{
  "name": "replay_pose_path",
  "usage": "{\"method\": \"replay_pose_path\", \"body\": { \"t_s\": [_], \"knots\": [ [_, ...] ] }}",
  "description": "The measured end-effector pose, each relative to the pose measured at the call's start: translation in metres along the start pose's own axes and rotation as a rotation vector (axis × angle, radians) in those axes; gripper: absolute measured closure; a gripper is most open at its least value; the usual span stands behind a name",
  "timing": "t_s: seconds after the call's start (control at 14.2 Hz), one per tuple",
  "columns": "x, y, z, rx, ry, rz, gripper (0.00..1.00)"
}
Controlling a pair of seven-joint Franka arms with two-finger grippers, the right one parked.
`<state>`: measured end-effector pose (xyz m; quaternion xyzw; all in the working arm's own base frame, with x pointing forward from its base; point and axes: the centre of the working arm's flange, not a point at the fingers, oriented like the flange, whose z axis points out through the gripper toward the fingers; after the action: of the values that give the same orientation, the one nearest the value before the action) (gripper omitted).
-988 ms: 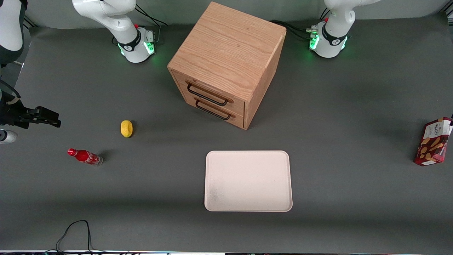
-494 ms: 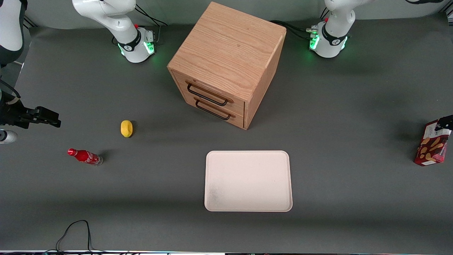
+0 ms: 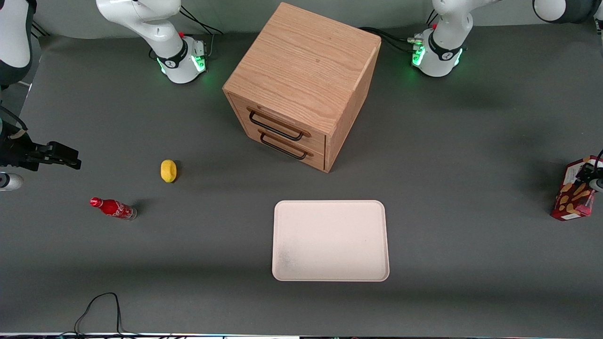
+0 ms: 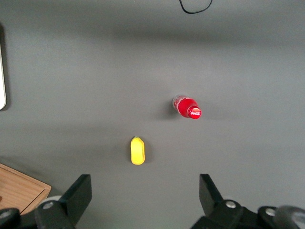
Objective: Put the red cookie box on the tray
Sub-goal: 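Lower the left gripper onto the shortbread box and close on it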
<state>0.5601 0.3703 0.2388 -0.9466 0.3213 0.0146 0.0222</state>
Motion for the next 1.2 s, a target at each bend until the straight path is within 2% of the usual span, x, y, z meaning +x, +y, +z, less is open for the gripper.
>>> {"method": "replay_pose_path", "body": {
  "t_s": [0.21,0.28,0.42,0.49,0.71,1.06,1.2],
  "knots": [
    [0.003,-0.002,-0.004,0.006,0.006,-0.009,0.92],
    [0.005,-0.003,-0.007,0.012,0.010,-0.010,0.96],
    [0.012,-0.005,-0.025,0.022,0.026,-0.013,0.96],
    [0.018,-0.003,-0.042,0.005,0.034,-0.020,0.96],
    [0.058,0.022,-0.122,-0.081,0.054,-0.055,0.96],
    [0.162,0.112,-0.236,-0.194,-0.001,-0.227,0.96],
    [0.211,0.155,-0.259,-0.209,-0.017,-0.318,0.96]
  ]
}}
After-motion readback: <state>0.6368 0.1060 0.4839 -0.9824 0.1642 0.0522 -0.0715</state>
